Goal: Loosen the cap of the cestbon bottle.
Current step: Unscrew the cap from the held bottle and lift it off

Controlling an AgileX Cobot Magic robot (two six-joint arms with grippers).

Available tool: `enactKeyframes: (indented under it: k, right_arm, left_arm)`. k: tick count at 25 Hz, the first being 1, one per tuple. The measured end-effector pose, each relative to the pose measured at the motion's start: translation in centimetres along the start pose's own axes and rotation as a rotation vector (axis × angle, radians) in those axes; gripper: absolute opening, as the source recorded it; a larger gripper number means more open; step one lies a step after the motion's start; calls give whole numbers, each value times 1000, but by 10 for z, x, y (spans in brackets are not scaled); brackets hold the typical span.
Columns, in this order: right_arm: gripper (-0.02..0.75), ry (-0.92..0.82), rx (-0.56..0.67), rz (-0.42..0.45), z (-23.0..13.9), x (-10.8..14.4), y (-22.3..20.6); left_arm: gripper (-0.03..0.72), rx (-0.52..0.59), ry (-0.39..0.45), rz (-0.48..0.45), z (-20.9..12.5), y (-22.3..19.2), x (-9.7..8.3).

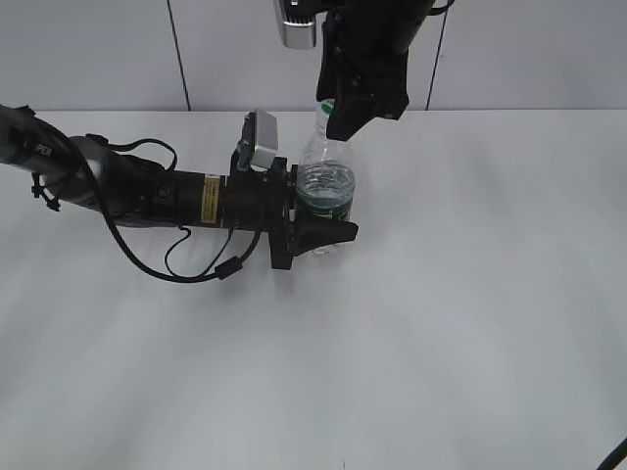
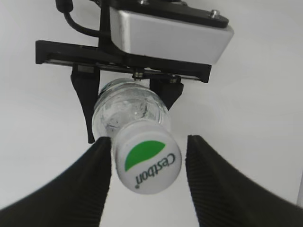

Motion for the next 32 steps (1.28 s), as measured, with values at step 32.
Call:
enactKeyframes:
  k: [32]
  right_arm:
    - [524,-641,-69,-28,13,-2,25]
  left_arm:
    - [410,18,41,-22,-23,-3,-5]
Point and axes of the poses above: a point on each arm's last joint axis where the gripper is mounted, y pointing back along that axis away from the gripper, x along the wrist's bending axis when the last joint is at zero, z = x × y, the point moved 6 cm from there along -y, pointing out along that axis toward the gripper, and after that the axes turned 1 degree about -y, right-handed, at the moved point
